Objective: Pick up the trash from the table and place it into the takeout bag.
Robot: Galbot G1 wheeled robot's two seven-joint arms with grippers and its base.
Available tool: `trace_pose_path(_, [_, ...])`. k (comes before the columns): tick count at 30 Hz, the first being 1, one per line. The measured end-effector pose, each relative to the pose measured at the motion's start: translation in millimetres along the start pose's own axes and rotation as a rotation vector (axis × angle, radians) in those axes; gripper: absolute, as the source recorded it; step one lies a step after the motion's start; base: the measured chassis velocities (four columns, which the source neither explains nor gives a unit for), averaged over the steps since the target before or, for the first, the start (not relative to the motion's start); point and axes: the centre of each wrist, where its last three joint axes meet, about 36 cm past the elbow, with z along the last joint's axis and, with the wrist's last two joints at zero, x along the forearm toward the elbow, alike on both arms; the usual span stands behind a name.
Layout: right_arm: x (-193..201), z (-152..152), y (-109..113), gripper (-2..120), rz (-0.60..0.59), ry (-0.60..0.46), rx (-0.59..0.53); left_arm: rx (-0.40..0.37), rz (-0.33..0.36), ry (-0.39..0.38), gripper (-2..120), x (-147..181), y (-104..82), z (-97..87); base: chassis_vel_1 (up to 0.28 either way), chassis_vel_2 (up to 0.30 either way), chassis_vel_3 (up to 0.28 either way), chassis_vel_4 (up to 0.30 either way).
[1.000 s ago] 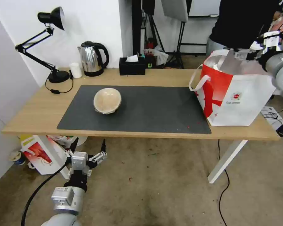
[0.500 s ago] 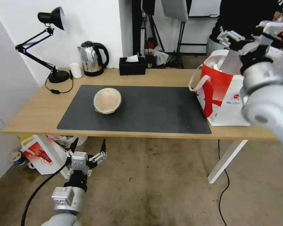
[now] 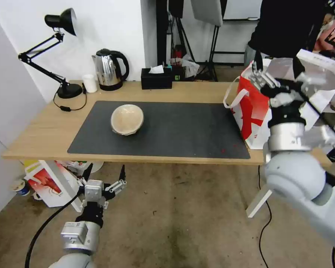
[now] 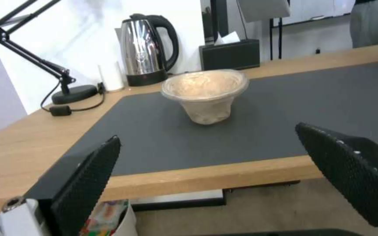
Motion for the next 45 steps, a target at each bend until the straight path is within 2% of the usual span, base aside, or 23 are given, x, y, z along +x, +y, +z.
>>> trace_pose_path(12, [44.7,23.7,6.2,100,-0.084,-0.07,0.044,0.0,0.0,0.0,100,0.0,0.0,0.0,0.0,0.0,0.0,0.0])
trace_pose_path(15, [68.9,24.1,11.9,100,-0.095,-0.038,0.045,0.0,0.0,0.0,100,0.0,0.0,0.0,0.0,0.0,0.0,0.0])
trace_pose_path(24, [95.1,22.5,9.1,100,-0.091,0.008,0.106,0.0,0.0,0.0,100,0.0,0.0,0.0,0.0,0.0,0.0,0.0])
trace_pose_path(31, [119.8,14.3,7.1,100,-0.04,0.105,0.19,0.0,0.0,0.0,100,0.0,0.0,0.0,0.0,0.0,0.0,0.0])
trace_pose_path(41, [151.8,18.6,5.7,100,-0.01,0.244,0.252,0.0,0.0,0.0,100,0.0,0.0,0.0,0.0,0.0,0.0,0.0])
trace_pose_path(45, [170.2,24.1,6.0,100,0.004,0.339,0.28,0.0,0.0,0.0,100,0.0,0.0,0.0,0.0,0.0,0.0,0.0])
